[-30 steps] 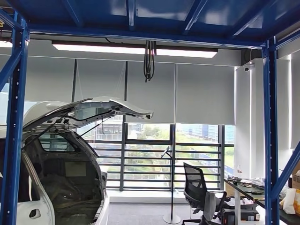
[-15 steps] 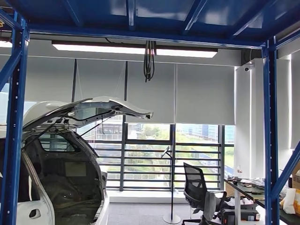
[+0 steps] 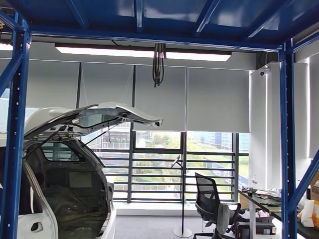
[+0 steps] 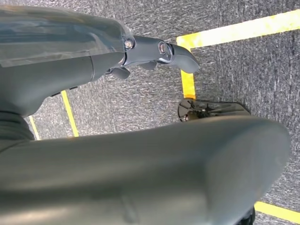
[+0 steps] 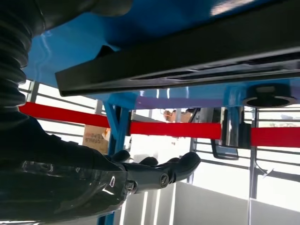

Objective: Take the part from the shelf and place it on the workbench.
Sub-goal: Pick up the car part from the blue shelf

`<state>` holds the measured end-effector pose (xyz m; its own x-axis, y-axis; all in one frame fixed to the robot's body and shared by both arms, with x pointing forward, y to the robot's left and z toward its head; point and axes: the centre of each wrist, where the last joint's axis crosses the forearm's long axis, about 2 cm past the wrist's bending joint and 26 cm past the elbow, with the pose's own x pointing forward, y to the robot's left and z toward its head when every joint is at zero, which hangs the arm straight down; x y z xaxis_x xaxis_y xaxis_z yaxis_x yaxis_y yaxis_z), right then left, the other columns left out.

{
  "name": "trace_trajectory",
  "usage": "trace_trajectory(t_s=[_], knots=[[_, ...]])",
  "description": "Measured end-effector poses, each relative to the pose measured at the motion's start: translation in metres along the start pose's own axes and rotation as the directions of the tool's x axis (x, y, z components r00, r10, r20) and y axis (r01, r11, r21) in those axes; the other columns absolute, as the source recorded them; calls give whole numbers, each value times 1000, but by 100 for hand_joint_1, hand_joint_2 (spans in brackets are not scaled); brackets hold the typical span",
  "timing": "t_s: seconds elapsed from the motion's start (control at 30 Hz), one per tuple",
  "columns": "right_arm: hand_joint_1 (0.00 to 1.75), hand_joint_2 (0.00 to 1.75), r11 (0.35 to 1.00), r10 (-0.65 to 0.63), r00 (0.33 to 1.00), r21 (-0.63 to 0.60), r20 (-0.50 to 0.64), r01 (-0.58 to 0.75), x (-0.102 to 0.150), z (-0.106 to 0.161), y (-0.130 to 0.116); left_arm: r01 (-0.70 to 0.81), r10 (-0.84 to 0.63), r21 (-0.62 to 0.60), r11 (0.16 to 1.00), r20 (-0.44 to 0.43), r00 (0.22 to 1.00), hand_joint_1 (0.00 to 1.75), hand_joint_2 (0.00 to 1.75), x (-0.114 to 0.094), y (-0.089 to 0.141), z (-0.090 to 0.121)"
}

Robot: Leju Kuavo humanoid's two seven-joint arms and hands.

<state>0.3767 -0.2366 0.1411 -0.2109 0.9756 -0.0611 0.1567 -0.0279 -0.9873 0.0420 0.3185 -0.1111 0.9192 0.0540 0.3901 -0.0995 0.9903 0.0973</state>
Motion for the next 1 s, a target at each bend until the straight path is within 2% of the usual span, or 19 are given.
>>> trace_trajectory(t_s=[0.33,0.7,0.83,1.0], knots=[[0,175,999,-34,991,10,127,33,51,-26,-15,-2,3,-13,1000,2,1000,0,0,1,-8,0],[1,175,977,-187,957,145,221,157,85,-32,-6,-5,4,-20,1000,-1,1000,0,0,1,-12,1],[175,175,966,-218,951,191,221,177,88,-33,-2,-5,5,-21,1000,-1,1000,0,0,1,-12,1],[175,175,959,-229,950,219,211,182,87,-33,5,-6,6,-23,1000,5,1000,0,0,0,-13,1]])
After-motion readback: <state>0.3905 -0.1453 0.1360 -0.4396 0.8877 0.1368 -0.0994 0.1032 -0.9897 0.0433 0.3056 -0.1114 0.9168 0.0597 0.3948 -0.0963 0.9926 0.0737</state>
